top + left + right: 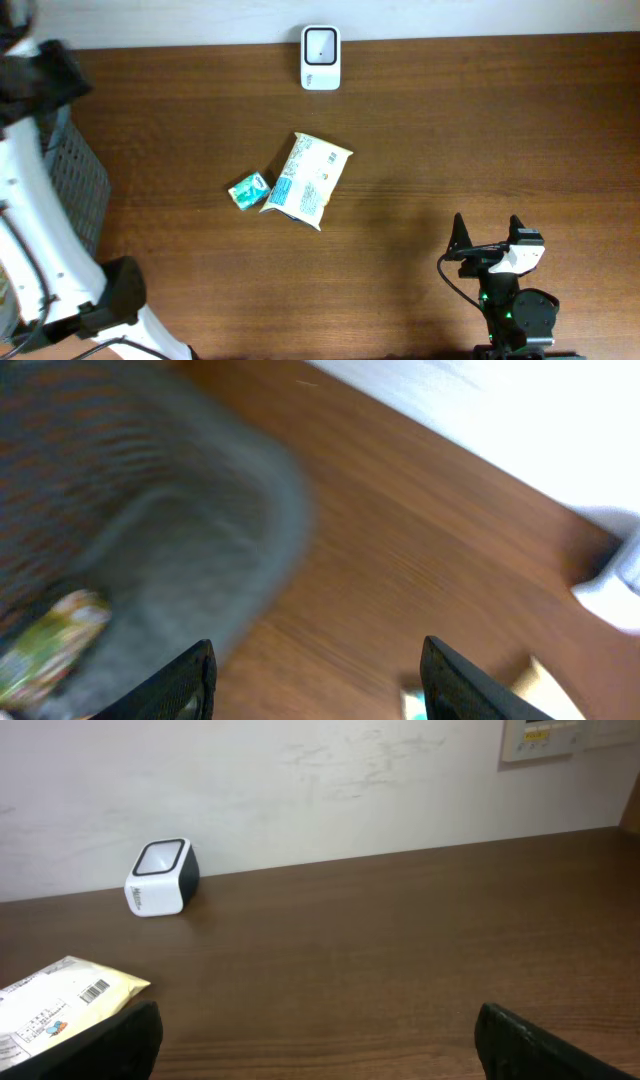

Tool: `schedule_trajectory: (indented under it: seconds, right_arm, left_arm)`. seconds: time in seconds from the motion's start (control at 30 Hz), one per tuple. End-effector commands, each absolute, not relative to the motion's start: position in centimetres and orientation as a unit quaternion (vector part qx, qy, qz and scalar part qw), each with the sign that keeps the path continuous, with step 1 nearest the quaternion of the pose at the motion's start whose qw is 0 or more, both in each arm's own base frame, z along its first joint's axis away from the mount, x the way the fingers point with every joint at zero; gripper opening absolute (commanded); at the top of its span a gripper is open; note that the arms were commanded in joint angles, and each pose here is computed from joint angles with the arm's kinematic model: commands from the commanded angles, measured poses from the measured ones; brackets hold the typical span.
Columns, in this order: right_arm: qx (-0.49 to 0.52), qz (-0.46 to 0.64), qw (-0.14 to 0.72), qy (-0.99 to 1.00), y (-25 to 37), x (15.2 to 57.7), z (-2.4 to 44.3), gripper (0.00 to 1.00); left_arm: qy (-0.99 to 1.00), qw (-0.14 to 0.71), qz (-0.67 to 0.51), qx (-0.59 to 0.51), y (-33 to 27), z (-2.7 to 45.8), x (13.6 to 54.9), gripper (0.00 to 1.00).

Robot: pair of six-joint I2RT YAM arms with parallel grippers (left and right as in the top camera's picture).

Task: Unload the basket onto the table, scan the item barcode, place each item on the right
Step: 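Reach into the basket and grasp the orange snack box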

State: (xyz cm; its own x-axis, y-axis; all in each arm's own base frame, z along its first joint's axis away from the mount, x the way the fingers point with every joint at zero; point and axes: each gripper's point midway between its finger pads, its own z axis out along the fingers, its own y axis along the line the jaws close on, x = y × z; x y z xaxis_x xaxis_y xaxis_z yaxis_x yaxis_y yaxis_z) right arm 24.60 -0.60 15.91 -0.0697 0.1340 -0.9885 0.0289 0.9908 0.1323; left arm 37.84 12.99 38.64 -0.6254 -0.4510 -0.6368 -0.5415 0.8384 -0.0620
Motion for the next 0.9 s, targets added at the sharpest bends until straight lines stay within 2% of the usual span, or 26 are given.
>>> schedule_trajectory:
  seconds: [0.0, 0.07, 0.23, 0.37, 0.6, 0.87]
  right_arm:
    - [0.061, 0.035, 0.679, 0.731, -0.8, 24.6, 15.6, 0.99]
    - [0.061, 0.035, 0.679, 0.731, -0.8, 24.6, 15.6, 0.99]
    - [0.061, 0.035, 0.679, 0.731, -0.8, 24.6, 15.6, 0.99]
    - [0.061, 0.035, 0.679, 0.731, -0.8, 24.6, 15.6, 0.99]
    - [0.061, 0.035, 0.679, 0.731, -0.8, 24.6, 15.6, 0.99]
    - [0.061, 0.035, 0.679, 0.731, -0.8, 24.6, 15.6, 0.99]
  left_arm:
    - [0.869, 0.327, 0.065, -0.365, 18.6, 38.5, 35.1, 0.63]
    - [0.861, 0.307, 0.065, -0.401, 21.1, 37.4, 33.8, 0.63]
    - [0.842, 0.156, 0.049, -0.513, 26.5, 28.6, 28.3, 0.55]
    - [0.816, 0.096, 0.038, -0.569, 29.1, 23.6, 25.0, 0.54]
    - [0.789, 0.075, 0.01, -0.61, 29.1, 16.7, 21.3, 0.56]
    - [0.784, 0.029, -0.001, -0.62, 26.4, 5.4, 18.8, 0.61]
